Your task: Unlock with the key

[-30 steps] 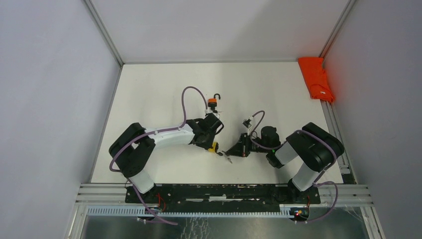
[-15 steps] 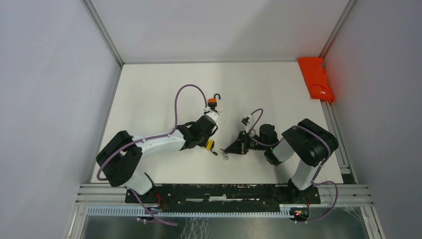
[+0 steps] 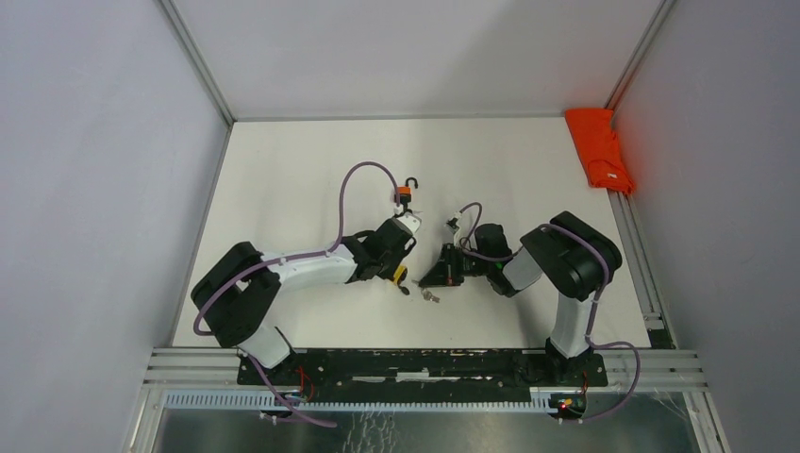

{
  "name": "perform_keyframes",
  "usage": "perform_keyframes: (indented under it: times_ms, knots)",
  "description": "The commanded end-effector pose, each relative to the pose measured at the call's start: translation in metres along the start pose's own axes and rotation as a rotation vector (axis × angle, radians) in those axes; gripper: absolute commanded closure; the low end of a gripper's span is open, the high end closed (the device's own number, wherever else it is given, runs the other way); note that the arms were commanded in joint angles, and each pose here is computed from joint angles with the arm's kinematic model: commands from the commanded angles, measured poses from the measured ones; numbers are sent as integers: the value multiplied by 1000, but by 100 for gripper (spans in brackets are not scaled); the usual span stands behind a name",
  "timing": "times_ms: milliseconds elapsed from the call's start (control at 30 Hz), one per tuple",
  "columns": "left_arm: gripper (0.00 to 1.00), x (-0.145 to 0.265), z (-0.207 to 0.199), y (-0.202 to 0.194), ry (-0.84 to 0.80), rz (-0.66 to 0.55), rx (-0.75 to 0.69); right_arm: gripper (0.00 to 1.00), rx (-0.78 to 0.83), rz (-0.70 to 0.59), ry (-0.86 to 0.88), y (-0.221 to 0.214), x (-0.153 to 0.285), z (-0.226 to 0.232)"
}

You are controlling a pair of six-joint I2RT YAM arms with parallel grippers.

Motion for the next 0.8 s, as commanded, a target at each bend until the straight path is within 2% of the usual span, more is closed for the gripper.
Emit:
perform_keyframes:
  times_ms: [0,333,767]
  knots:
    - [98,-1,-10,14,-73,-50,53,100,24,22,19,3,-7,3]
    - [98,-4,-12,17,-87,-57,56,100,-9,5,130,-1,-3,24]
    - [98,1,-11,16,-86,-58,65,100,-74,-27,130,-3,-2,22]
Point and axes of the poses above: each gripper's point midway between its finger pads, its own x axis back along the fingers, its own z axis along the line the jaws close on, y = z × x, the point moved 6 cm from there along x, back along the fingers, and after that the axes turned 13 degrees about -x, right-handed, at the moved point
